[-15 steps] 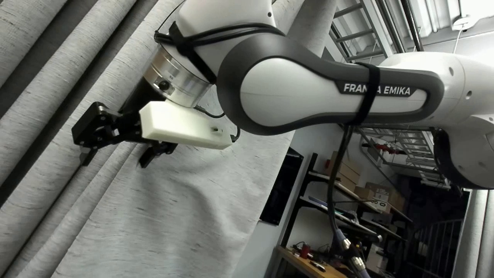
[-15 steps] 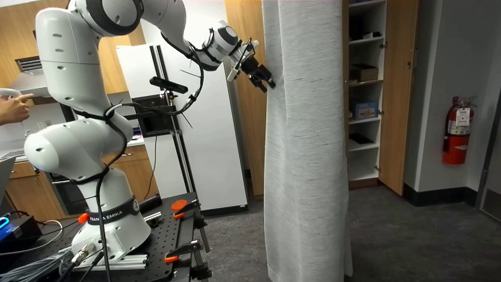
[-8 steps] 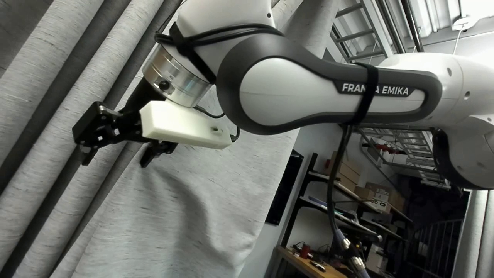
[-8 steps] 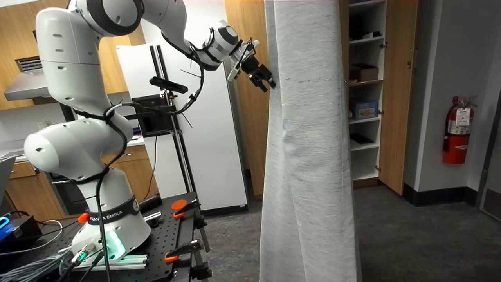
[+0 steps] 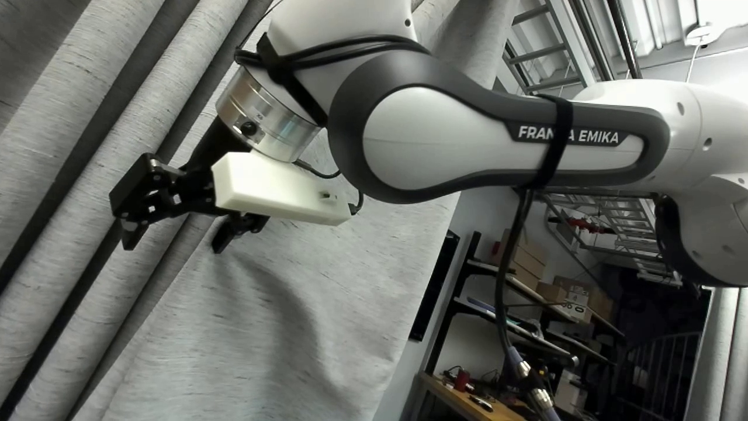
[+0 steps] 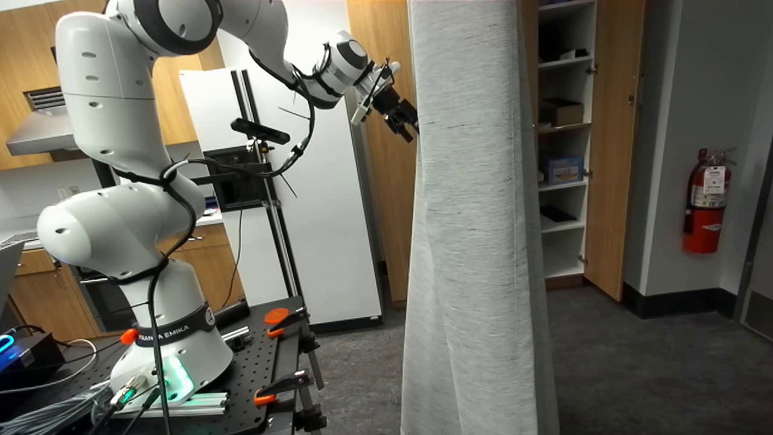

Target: Pull the curtain to the left

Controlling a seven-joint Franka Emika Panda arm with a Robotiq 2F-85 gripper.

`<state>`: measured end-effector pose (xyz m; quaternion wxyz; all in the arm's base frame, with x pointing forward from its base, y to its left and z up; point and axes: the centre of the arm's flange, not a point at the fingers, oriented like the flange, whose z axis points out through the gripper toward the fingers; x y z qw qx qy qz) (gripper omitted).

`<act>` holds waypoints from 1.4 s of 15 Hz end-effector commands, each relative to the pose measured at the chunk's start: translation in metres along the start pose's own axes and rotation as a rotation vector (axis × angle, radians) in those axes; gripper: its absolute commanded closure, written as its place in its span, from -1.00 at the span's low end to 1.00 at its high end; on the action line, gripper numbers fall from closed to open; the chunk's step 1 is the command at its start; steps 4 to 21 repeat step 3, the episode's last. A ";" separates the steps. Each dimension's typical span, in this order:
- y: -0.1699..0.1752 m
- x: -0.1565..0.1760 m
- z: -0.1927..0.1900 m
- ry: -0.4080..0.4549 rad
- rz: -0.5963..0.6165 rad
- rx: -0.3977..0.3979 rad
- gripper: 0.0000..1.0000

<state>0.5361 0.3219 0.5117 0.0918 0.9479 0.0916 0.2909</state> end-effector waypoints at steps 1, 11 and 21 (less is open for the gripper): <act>0.000 0.000 0.000 0.000 0.000 0.000 -1.00; 0.000 0.000 0.000 0.001 0.000 0.000 -1.00; 0.000 0.000 0.000 0.001 0.000 0.000 -1.00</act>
